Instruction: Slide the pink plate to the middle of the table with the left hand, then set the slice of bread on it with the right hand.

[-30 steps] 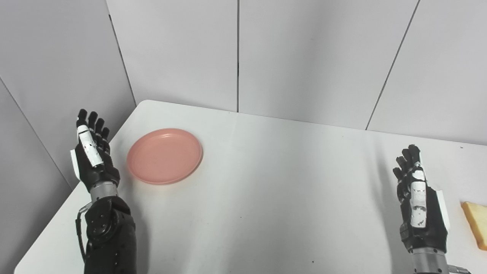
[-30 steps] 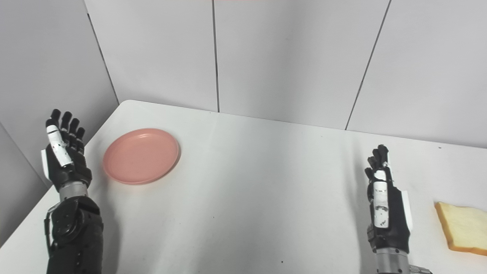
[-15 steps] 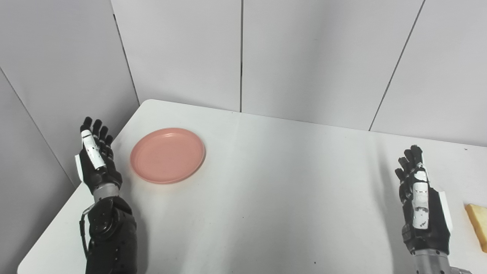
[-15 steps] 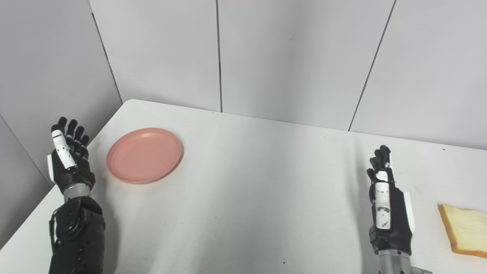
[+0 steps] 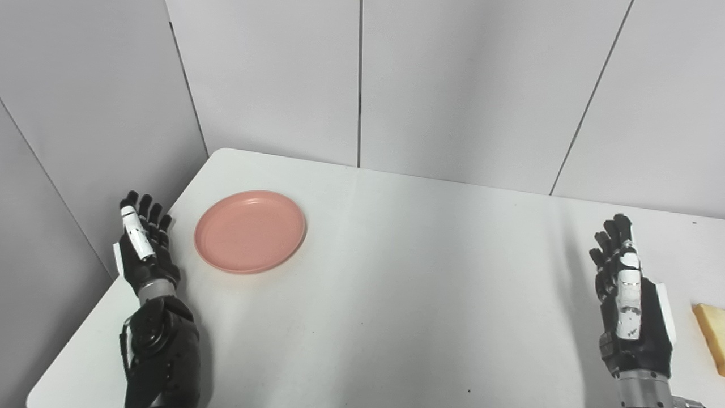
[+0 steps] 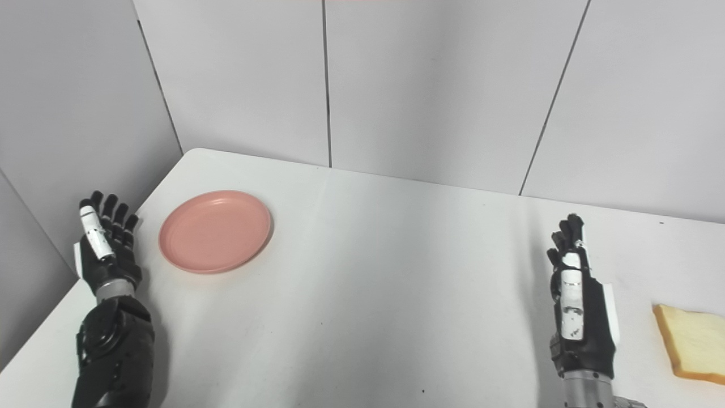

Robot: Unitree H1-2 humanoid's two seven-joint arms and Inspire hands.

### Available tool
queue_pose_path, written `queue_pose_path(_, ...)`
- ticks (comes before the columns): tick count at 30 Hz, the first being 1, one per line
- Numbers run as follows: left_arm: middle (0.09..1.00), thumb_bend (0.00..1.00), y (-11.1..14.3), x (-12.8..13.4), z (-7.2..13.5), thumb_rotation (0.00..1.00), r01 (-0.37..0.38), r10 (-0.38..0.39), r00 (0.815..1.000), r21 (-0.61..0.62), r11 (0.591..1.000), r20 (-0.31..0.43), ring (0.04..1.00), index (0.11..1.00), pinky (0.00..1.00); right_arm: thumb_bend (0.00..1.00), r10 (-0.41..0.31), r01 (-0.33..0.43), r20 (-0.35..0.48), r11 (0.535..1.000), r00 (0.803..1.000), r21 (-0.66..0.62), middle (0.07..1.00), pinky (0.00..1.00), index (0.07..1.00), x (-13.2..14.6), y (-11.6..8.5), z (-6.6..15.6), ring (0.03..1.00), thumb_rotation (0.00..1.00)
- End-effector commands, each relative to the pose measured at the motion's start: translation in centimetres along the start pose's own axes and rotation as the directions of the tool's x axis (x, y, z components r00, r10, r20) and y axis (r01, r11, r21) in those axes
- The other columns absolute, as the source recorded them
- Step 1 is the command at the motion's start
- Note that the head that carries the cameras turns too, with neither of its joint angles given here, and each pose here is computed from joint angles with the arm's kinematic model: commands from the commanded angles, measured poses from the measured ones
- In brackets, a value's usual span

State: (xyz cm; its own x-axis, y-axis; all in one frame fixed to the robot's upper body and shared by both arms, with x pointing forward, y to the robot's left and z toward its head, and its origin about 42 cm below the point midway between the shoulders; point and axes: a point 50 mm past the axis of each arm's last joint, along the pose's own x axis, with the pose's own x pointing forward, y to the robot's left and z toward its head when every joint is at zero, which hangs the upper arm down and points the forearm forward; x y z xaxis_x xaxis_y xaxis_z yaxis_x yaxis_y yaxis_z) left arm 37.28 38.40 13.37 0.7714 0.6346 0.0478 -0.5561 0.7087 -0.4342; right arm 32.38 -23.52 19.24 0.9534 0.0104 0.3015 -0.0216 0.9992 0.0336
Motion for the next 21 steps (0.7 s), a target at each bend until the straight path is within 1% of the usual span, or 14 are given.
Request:
queue_pose_path(1, 0.923, 0.41, -0.9, 1.5, 1.4, 0.94, 0.027, -0.027, 0.998, -0.011, 1.000, 0.059, 0.929, 0.899, 0.92, 0.34, 0.009, -0.009, 0.057, 1.000, 0.998, 0.008, 1.000, 1.00, 1.000, 0.7, 0.3, 1.5, 1.000, 1.00)
queue_pose_path(7, 0.925, 0.41, -0.7, 2.1, 0.4, 0.95, 0.022, -0.021, 1.000, -0.017, 1.000, 0.022, 0.928, 0.911, 0.92, 0.36, 0.017, -0.018, 0.051, 1.000, 0.999, 0.009, 1.000, 1.00, 1.000, 0.8, 0.4, 1.6, 1.000, 1.00)
queue_pose_path(12, 0.913, 0.40, -1.0, 2.3, -0.6, 0.94, 0.025, -0.026, 0.999, -0.033, 0.999, -0.021, 0.920, 0.890, 0.90, 0.36, 0.008, -0.009, 0.055, 1.000, 0.998, 0.006, 1.000, 1.00, 1.000, 0.8, 0.4, 1.6, 1.000, 1.00)
queue_pose_path(13, 0.923, 0.38, -1.1, 2.4, -0.8, 0.98, 0.029, -0.030, 0.999, -0.036, 0.999, -0.028, 0.931, 0.906, 0.91, 0.35, 0.008, -0.009, 0.056, 1.000, 0.998, 0.007, 1.000, 1.00, 1.000, 0.8, 0.4, 1.6, 1.000, 1.00)
queue_pose_path(15, 0.925, 0.37, -1.2, 2.5, -1.1, 1.00, 0.030, -0.031, 0.999, -0.040, 0.999, -0.043, 0.933, 0.915, 0.91, 0.35, 0.006, -0.006, 0.054, 1.000, 0.999, 0.009, 1.000, 1.00, 1.000, 0.8, 0.5, 1.6, 1.000, 1.00)
queue_pose_path(16, 0.924, 0.37, -1.3, 2.5, -1.3, 1.00, 0.037, -0.039, 0.998, -0.040, 0.999, -0.053, 0.933, 0.916, 0.90, 0.35, 0.006, -0.007, 0.053, 1.000, 0.999, 0.012, 1.000, 1.00, 1.000, 0.8, 0.5, 1.6, 1.000, 1.00)
queue_pose_path(19, 0.936, 0.39, -1.6, 2.5, -1.7, 1.00, 0.062, -0.064, 0.996, -0.028, 0.998, -0.069, 0.945, 0.933, 0.94, 0.37, 0.004, -0.005, 0.055, 1.000, 0.998, 0.018, 1.000, 1.00, 1.000, 0.8, 0.5, 1.5, 0.998, 1.00)
queue_pose_path(21, 0.934, 0.40, -2.1, 2.2, -2.1, 0.99, 0.083, -0.084, 0.993, -0.016, 0.996, -0.077, 0.947, 0.929, 0.95, 0.37, 0.001, -0.002, 0.055, 1.000, 0.998, 0.023, 1.000, 1.00, 1.000, 0.7, 0.7, 1.6, 0.997, 1.00)
